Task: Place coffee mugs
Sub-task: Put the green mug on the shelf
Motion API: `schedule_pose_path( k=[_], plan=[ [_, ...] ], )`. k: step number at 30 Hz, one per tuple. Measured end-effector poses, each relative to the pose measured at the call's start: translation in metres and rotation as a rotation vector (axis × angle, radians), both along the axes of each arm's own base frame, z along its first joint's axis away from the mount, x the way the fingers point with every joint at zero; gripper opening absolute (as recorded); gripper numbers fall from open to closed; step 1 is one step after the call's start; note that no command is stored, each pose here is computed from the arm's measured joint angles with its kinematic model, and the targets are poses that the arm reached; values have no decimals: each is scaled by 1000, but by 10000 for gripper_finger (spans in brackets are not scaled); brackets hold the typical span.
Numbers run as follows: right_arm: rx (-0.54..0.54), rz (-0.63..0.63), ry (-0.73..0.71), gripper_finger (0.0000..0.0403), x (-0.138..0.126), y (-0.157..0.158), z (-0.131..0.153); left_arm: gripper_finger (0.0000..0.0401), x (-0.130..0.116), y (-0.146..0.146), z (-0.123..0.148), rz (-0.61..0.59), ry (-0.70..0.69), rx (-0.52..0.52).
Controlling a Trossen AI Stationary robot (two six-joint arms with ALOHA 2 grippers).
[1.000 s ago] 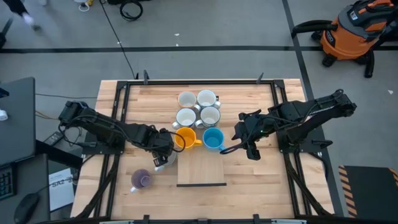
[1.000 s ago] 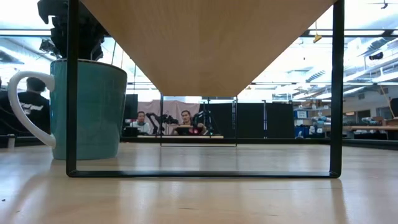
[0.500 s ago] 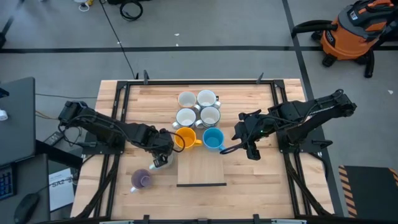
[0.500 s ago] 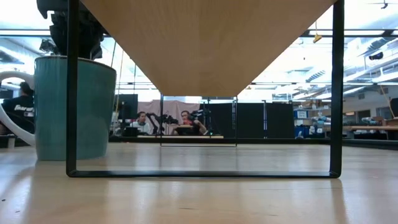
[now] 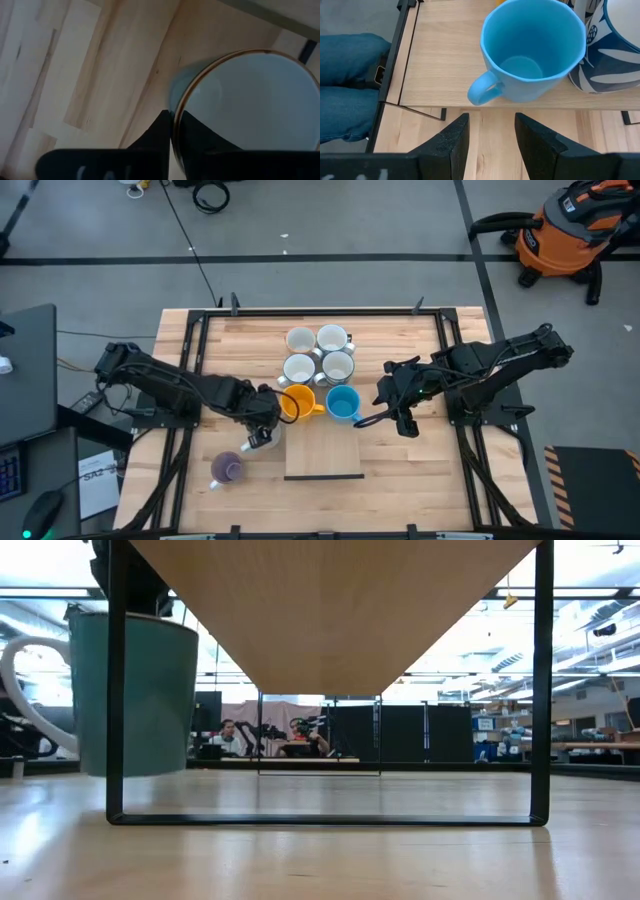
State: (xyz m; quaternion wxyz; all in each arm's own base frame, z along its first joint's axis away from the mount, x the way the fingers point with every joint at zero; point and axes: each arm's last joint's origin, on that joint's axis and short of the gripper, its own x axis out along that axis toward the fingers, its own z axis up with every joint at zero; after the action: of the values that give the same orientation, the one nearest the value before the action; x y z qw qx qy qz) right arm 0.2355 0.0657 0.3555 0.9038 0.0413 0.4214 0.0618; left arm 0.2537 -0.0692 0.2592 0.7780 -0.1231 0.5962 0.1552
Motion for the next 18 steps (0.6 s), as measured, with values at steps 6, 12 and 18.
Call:
schedule_pose_path(
  k=[6, 12, 18],
  plan=[
    [0, 0, 0, 164, 0, 0, 0, 26, -1, 0, 20, -2, 13, -1],
    [0, -1, 0, 164, 0, 0, 0, 26, -1, -2, 45, -18, 12, -89],
    [0, 0, 0, 164, 0, 0, 0, 26, 1, -7, 67, -32, -36, -207]
  ],
)
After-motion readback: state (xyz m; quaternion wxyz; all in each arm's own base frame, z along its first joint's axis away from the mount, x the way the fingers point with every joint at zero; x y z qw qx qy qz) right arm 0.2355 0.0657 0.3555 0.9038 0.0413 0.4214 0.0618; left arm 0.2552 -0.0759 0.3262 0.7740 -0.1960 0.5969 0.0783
